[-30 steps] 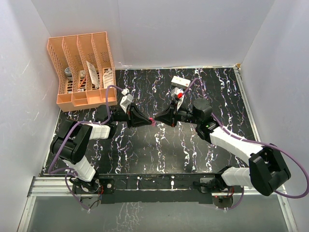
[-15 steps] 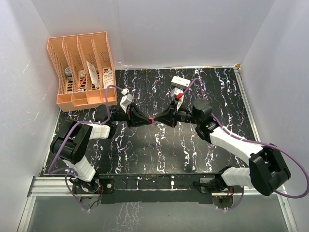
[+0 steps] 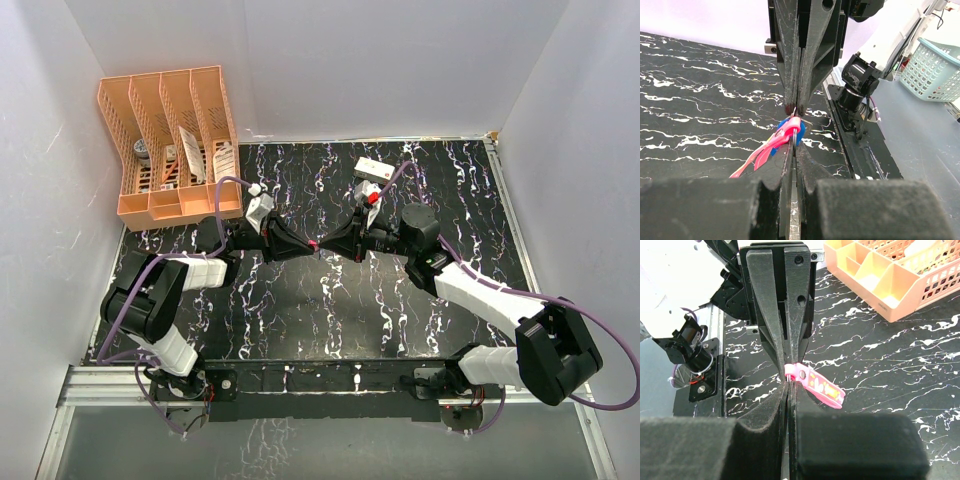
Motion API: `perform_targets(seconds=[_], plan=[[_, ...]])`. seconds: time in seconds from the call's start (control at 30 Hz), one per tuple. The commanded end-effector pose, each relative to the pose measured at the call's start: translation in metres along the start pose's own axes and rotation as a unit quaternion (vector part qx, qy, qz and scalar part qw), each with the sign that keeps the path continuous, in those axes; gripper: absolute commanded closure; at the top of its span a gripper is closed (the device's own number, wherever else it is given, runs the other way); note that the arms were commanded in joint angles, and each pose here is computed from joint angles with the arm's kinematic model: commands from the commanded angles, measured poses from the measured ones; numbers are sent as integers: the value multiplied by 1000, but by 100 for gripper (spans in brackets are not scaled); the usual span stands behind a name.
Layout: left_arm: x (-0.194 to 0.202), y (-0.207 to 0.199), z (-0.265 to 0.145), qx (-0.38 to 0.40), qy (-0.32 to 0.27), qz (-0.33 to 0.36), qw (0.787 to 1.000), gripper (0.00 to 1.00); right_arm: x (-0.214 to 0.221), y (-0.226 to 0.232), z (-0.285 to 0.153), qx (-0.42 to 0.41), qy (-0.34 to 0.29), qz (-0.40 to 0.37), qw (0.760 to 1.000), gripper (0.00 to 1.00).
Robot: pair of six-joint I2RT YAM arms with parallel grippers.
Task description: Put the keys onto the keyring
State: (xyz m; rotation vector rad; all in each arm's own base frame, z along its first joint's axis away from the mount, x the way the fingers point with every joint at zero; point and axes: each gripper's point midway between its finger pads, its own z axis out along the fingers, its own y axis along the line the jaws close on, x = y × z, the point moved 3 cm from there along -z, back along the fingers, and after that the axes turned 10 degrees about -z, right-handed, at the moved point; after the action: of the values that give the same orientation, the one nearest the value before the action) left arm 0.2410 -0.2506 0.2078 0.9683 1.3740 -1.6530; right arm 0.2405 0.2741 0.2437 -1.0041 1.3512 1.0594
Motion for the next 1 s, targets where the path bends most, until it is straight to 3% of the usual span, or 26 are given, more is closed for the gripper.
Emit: perform_targets(seconds=[0.0,0.97], plan=[[-29,-20,4,21,-31,109,993,100,-12,4,0,-4,-21,-18,1000,100],[-45,-32,2,11,-60,173,983,100,-8,9,1,-16,-28,23,999,100]])
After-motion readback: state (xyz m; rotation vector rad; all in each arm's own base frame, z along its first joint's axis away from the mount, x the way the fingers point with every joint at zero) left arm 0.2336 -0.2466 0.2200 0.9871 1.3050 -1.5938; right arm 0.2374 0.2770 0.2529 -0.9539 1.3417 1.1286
